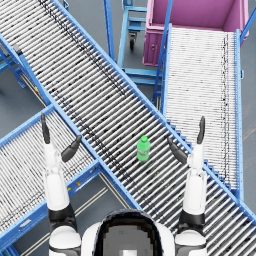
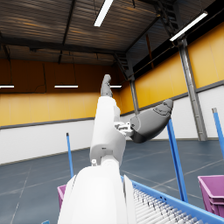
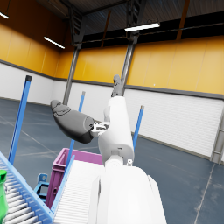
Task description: Pick up the oil and place it on the left assembly line, put the cola on the right, and keep Sprite still
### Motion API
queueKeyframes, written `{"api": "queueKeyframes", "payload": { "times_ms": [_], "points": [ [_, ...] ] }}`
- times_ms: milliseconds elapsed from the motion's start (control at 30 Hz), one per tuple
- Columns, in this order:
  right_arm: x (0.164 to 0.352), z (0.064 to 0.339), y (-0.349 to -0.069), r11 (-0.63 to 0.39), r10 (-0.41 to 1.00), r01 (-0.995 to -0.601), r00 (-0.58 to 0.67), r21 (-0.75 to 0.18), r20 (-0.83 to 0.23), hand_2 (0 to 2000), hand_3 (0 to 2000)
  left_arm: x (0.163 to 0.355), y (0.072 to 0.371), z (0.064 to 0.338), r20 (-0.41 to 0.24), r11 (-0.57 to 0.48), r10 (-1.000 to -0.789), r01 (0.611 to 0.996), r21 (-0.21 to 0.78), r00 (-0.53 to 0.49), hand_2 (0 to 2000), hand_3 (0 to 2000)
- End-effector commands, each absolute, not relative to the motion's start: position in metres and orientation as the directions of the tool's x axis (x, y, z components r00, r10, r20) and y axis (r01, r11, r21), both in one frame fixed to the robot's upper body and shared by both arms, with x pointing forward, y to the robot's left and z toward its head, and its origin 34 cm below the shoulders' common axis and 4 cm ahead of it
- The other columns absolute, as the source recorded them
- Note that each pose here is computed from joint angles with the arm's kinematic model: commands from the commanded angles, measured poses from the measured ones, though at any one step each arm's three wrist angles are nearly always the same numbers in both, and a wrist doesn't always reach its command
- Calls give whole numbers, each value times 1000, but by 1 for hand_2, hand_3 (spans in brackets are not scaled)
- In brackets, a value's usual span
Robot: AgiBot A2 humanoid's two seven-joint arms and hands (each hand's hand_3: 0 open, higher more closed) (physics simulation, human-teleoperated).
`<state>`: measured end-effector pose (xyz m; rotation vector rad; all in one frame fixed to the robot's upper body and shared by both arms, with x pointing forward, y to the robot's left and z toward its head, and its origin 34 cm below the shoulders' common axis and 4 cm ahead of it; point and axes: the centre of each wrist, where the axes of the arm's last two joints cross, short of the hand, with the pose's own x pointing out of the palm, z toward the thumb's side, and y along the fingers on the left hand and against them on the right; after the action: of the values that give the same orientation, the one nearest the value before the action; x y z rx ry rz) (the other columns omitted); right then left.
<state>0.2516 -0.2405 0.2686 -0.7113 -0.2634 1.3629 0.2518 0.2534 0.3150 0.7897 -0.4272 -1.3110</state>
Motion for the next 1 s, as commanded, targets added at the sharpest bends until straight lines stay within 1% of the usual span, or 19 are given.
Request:
{"api": "queueKeyframes", "payload": {
  "times_ms": [33, 67, 100, 167, 200, 233, 267, 300, 333, 433, 467, 500, 533, 567, 600, 633, 700, 733, 1000],
  "points": [
    [252, 269, -240, 39, 950, -798, 217, -602, -225, 0, 0, 252, 253, 315, -148, 56, -961, 689, 723, 233, 0, 0],
    [252, 272, -242, 44, 949, -789, 225, -613, -222, 0, 0, 252, 253, 315, -148, 56, -961, 689, 723, 233, 0, 0],
    [252, 269, -241, 41, 950, -797, 218, -602, -224, 0, 0, 252, 253, 315, -148, 56, -961, 689, 723, 233, 0, 0],
    [252, 272, -242, 45, 949, -789, 225, -613, -221, 0, 0, 252, 253, 315, -148, 56, -961, 689, 723, 233, 0, 0],
    [252, 269, -241, 42, 950, -797, 219, -602, -223, 0, 0, 251, 254, 319, -146, 57, -960, 677, 734, 238, 0, 0],
    [252, 269, -241, 43, 950, -797, 219, -602, -222, 0, 0, 252, 254, 319, -146, 56, -960, 678, 732, 238, 0, 0],
    [252, 274, -243, 48, 948, -784, 230, -619, -218, 0, 0, 252, 255, 320, -144, 60, -960, 676, 735, 241, 0, 0],
    [252, 269, -241, 45, 950, -796, 221, -604, -221, 0, 0, 251, 255, 322, -143, 59, -959, 669, 741, 243, 0, 0],
    [252, 276, -243, 48, 948, -779, 232, -625, -217, 0, 0, 251, 256, 324, -142, 61, -958, 664, 745, 248, 0, 0],
    [252, 280, -243, 47, 948, -772, 235, -634, -215, 0, 0, 250, 255, 327, -142, 57, -959, 655, 754, 247, 0, 0],
    [252, 273, -242, 46, 949, -787, 226, -616, -218, 0, 0, 250, 254, 329, -144, 52, -959, 650, 759, 244, 0, 0],
    [252, 281, -243, 47, 948, -770, 236, -637, -214, 0, 0, 251, 254, 322, -143, 57, -960, 669, 741, 241, 0, 0],
    [252, 275, -242, 47, 949, -783, 228, -620, -216, 0, 0, 250, 254, 332, -144, 50, -959, 644, 763, 245, 0, 0],
    [251, 283, -243, 47, 948, -764, 238, -644, -213, 0, 0, 249, 254, 333, -143, 50, -959, 640, 767, 246, 0, 0],
    [251, 284, -244, 51, 947, -761, 242, -646, -211, 0, 0, 249, 253, 333, -144, 47, -959, 640, 767, 243, 0, 0],
    [250, 284, -244, 52, 947, -760, 243, -648, -210, 0, 0, 250, 253, 327, -144, 52, -960, 657, 752, 240, 0, 0],
    [251, 278, -243, 51, 948, -773, 236, -632, -212, 0, 0, 249, 253, 331, -143, 49, -960, 645, 762, 242, 0, 0],
    [251, 281, -244, 53, 948, -768, 240, -638, -210, 0, 0, 249, 252, 328, -145, 47, -960, 651, 758, 238, 0, 0],
    [252, 274, -244, 58, 949, -784, 236, -618, -210, 0, 0, 250, 251, 322, -146, 47, -962, 668, 742, 230, 0, 0]
  ]
}}
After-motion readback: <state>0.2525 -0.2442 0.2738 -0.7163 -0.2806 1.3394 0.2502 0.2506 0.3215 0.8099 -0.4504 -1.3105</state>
